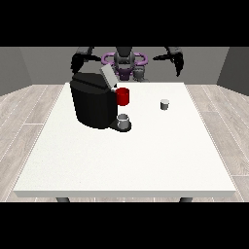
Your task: Insert the coffee pod into the coffee machine and close the lid
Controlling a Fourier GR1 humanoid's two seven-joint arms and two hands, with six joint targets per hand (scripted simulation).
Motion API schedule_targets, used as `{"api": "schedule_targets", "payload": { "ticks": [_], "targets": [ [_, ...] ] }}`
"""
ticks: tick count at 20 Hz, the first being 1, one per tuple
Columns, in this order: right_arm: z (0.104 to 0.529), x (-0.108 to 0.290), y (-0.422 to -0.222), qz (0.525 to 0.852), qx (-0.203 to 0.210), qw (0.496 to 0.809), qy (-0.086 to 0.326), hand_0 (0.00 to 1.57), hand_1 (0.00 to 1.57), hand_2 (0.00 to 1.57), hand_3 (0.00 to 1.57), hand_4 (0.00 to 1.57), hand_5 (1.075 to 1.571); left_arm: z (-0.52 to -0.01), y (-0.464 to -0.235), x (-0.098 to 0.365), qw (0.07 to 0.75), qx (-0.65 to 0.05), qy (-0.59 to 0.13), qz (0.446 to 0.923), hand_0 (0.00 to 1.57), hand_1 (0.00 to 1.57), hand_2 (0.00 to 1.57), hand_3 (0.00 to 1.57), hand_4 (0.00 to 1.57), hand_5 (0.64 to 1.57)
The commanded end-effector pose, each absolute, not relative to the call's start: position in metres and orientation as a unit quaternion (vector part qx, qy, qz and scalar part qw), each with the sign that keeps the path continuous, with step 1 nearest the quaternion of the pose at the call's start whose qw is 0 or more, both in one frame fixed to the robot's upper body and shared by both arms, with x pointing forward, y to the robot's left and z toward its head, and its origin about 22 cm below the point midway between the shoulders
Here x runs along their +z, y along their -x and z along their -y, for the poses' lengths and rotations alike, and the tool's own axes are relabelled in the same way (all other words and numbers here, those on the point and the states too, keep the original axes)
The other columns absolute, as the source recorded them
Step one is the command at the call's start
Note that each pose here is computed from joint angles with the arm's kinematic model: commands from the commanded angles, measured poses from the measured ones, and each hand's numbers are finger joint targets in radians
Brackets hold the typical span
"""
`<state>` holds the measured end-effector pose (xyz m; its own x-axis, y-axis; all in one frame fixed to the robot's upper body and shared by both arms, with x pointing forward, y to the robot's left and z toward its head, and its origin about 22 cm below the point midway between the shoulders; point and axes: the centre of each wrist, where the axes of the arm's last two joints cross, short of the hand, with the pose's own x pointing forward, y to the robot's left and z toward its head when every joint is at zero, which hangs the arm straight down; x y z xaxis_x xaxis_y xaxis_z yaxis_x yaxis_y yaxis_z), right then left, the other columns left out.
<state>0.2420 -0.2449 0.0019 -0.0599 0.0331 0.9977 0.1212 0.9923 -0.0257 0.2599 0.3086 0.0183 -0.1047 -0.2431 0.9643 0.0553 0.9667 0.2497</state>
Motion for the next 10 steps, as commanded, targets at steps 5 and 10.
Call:
{"api": "schedule_targets", "payload": {
  "ticks": [5,10],
  "targets": [
    [0.232,0.018,-0.255,0.766,-0.04,0.64,0.04,0.0,0.0,0.0,0.0,0.16,1.571,-0.353,-0.296,0.031,0.69,-0.129,-0.078,0.708,0.0,0.0,0.0,0.0,0.0,1.571],
    [0.208,0.015,-0.25,0.771,-0.028,0.636,0.018,0.0,0.0,0.0,0.0,0.19,1.571,-0.351,-0.318,0.03,0.711,-0.133,-0.115,0.681,0.0,0.0,0.0,0.0,0.0,1.571]
  ]
}}
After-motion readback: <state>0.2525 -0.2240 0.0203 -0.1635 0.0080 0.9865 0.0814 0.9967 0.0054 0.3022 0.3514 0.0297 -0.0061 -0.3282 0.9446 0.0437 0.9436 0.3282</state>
